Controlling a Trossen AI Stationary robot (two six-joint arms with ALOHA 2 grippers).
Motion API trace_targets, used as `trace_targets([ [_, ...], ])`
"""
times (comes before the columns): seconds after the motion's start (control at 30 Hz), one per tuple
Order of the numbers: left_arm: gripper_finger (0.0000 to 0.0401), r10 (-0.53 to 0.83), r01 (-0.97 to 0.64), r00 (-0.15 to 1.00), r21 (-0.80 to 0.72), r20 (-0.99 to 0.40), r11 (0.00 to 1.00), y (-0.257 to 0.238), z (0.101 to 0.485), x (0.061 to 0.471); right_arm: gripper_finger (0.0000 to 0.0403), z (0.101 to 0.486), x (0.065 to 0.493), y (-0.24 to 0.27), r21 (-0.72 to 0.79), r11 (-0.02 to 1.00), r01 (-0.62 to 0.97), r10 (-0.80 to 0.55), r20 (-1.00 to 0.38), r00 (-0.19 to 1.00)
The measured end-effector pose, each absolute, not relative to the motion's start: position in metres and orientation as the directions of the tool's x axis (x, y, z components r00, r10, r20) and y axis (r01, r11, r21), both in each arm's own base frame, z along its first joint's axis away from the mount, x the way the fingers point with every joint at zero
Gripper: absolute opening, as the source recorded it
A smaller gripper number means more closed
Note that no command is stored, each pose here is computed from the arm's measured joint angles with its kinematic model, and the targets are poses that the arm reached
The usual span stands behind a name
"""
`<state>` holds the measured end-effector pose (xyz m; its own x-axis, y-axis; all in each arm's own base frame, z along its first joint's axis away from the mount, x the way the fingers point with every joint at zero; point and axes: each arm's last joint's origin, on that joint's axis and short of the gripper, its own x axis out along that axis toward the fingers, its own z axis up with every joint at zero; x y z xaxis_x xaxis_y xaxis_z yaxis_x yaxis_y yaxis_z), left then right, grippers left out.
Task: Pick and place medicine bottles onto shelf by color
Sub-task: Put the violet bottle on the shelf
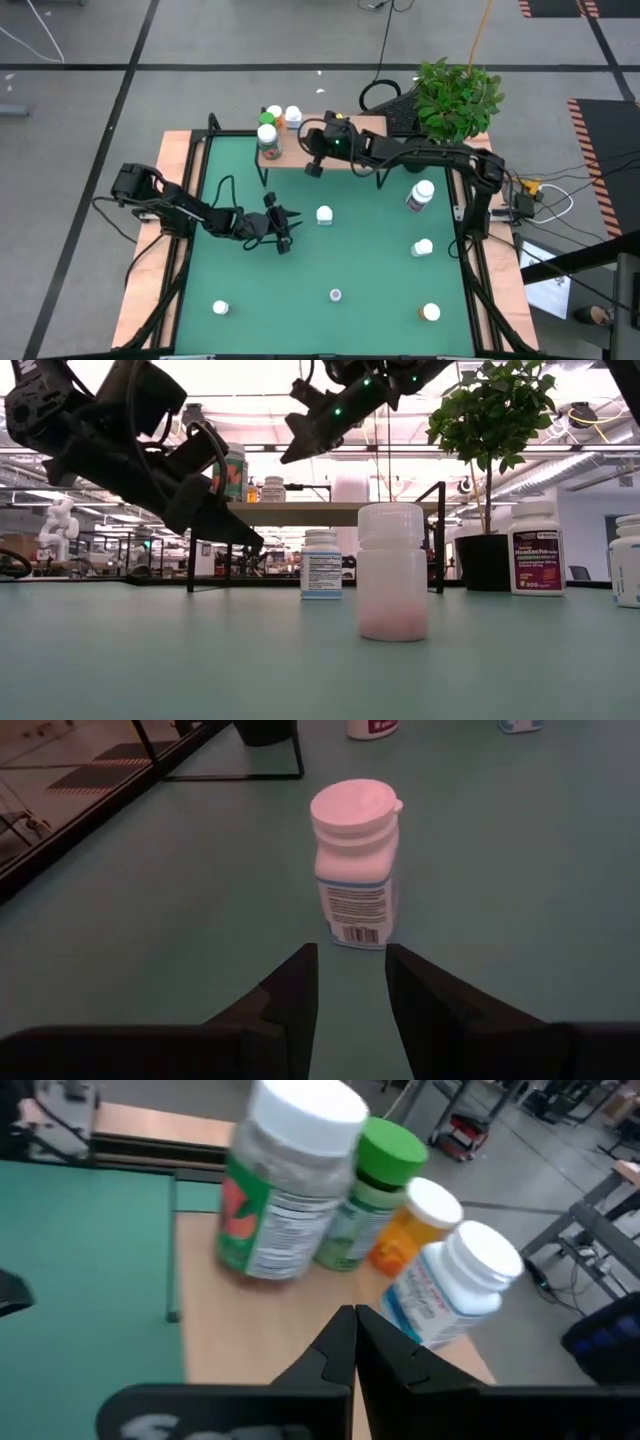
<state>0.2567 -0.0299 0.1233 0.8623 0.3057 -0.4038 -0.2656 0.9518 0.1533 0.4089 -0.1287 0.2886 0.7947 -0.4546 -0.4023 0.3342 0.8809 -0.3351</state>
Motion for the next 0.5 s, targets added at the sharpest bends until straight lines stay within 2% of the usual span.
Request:
trace_targets([
  [0.5, 0.0122, 0.292, -0.257, 0.868, 0.141, -0.401, 0.956, -0.031, 0.124, 0.257, 0.0000, 0.288, 0.414, -0.079, -0.342, 0.918, 0.199, -0.351, -0.471, 0.809],
])
